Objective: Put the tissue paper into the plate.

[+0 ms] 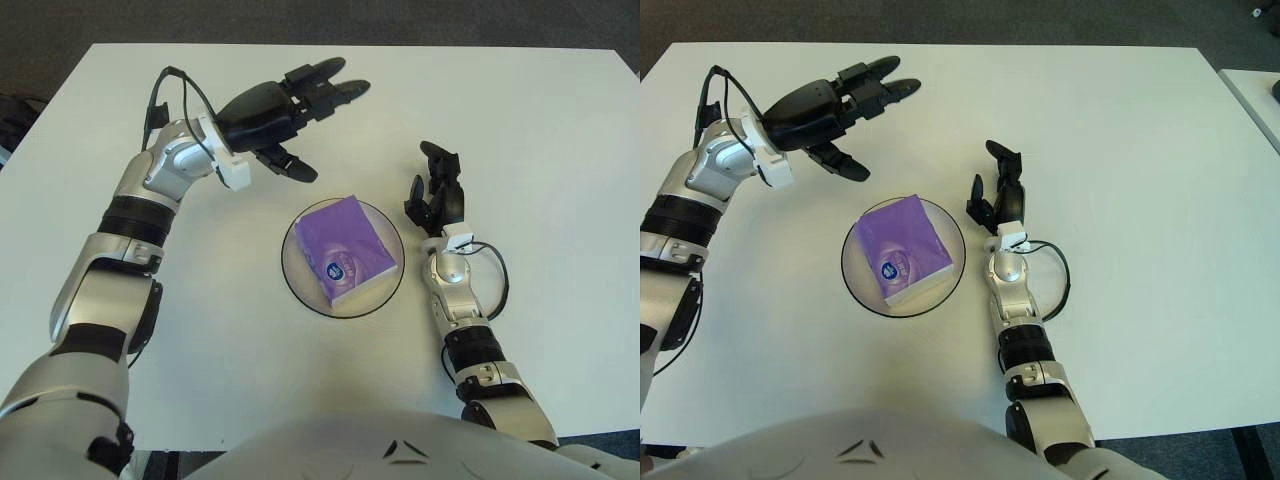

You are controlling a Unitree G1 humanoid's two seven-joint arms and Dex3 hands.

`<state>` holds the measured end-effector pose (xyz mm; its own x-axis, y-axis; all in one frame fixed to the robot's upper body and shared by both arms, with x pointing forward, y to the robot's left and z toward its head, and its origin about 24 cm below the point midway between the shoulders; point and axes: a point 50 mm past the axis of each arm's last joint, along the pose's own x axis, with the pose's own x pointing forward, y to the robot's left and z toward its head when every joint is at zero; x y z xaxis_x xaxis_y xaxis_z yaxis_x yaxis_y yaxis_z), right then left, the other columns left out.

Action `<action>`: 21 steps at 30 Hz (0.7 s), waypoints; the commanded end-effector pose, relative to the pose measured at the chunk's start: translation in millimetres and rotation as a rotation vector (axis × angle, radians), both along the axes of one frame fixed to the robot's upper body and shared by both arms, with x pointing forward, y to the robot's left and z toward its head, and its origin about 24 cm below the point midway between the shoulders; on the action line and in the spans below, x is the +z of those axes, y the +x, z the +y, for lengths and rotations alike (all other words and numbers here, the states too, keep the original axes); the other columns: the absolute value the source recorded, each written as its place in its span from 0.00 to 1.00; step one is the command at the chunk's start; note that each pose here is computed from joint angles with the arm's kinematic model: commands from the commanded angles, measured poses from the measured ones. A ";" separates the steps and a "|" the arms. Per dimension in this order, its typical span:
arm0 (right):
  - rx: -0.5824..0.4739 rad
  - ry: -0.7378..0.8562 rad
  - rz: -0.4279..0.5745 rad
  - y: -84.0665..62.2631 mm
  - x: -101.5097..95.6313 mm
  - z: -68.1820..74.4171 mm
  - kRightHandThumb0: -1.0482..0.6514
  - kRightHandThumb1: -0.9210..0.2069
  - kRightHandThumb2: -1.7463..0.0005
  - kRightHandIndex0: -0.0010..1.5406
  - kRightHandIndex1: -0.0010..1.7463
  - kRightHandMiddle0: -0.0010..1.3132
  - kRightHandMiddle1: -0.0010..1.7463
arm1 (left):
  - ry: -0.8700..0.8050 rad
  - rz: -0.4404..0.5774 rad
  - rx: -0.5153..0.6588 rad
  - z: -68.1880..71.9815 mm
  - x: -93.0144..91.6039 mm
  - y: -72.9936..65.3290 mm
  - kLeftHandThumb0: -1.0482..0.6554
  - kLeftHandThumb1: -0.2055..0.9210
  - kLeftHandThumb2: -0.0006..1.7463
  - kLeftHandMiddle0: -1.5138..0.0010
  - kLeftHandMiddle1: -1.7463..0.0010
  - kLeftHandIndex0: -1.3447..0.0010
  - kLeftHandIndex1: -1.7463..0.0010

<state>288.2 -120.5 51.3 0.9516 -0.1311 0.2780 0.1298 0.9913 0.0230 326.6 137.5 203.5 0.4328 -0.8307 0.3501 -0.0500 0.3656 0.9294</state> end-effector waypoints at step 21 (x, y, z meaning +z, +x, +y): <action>-0.018 0.011 0.497 -59.9 -105.4 -7.1 0.20 0.00 0.52 0.17 0.15 0.00 0.49 | -0.603 0.394 0.243 12.8 -32.9 20.0 0.14 1.00 0.63 1.00 1.00 1.00 0.94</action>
